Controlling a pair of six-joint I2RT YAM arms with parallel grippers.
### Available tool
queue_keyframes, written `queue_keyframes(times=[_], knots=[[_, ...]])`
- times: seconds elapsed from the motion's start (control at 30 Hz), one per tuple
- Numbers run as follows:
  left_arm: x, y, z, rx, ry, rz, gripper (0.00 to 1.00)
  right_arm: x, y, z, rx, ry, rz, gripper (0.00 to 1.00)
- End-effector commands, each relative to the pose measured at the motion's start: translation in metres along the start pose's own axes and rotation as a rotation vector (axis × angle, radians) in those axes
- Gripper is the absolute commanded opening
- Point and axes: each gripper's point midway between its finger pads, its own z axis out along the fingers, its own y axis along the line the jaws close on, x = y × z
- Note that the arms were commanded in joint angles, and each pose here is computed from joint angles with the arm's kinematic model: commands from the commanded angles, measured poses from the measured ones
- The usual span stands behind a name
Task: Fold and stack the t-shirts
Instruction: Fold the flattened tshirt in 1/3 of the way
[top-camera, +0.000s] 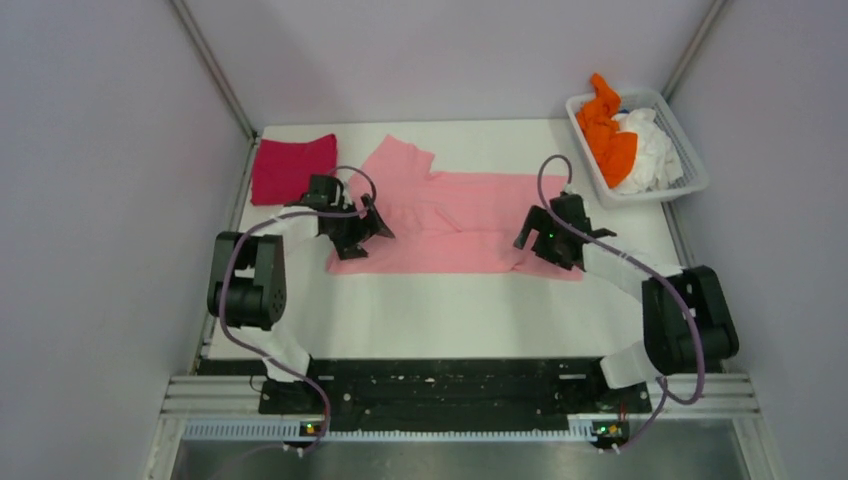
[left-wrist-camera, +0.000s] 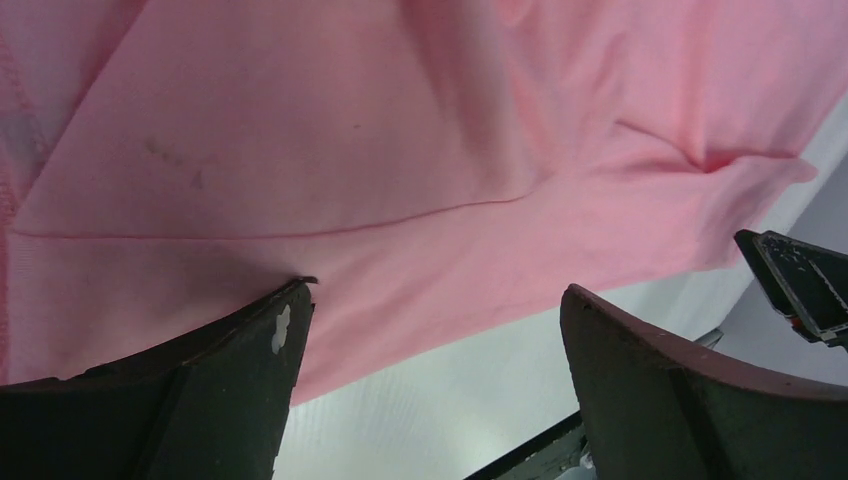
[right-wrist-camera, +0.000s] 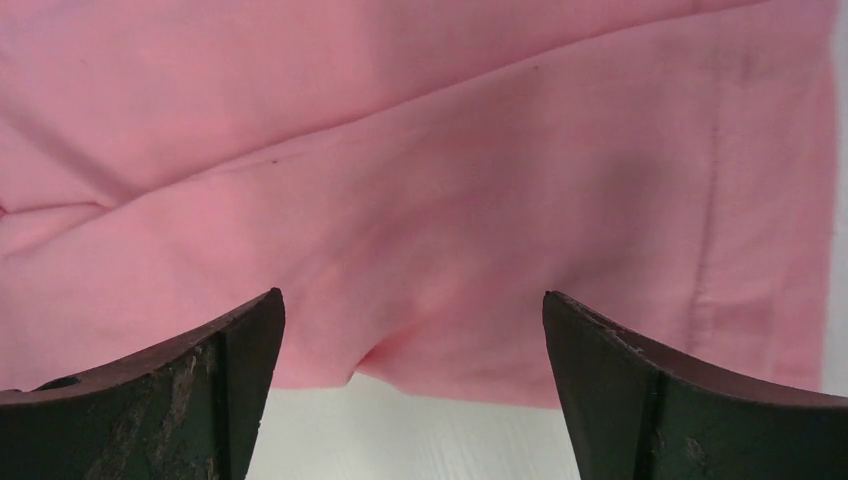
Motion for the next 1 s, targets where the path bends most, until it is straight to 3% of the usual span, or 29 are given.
queue_keyframes(times=[0.0,0.17,0.47,0.63,0.83,0.97], knots=[[0.015,0.019,0.014,-0.029,0.032,-0.041,0.99,0.02,0.004,0.027,-0.018,0.066,0.004,0.99],[0.045,0.048,0.006,-0.118,0.051,-0.058,0.99,0.054,-0.022,0.021,0.036,0.129,0.028,0.99],[0.103,0.095,-0.033,-0.298,0.031,-0.1,0.99,0.111,-0.072,-0.037,0.131,0.188,0.097,0.99],[0.122,0.097,-0.049,-0.282,0.0,-0.132,0.99,0.133,-0.084,-0.062,0.138,0.211,0.163,0.99],[0.149,0.106,-0.061,-0.304,0.028,-0.183,0.99,0.13,-0.08,-0.076,0.106,0.184,0.186,0.99],[0.147,0.096,-0.071,-0.268,-0.018,-0.204,0.99,0.116,-0.069,-0.082,0.066,0.157,0.165,0.99]])
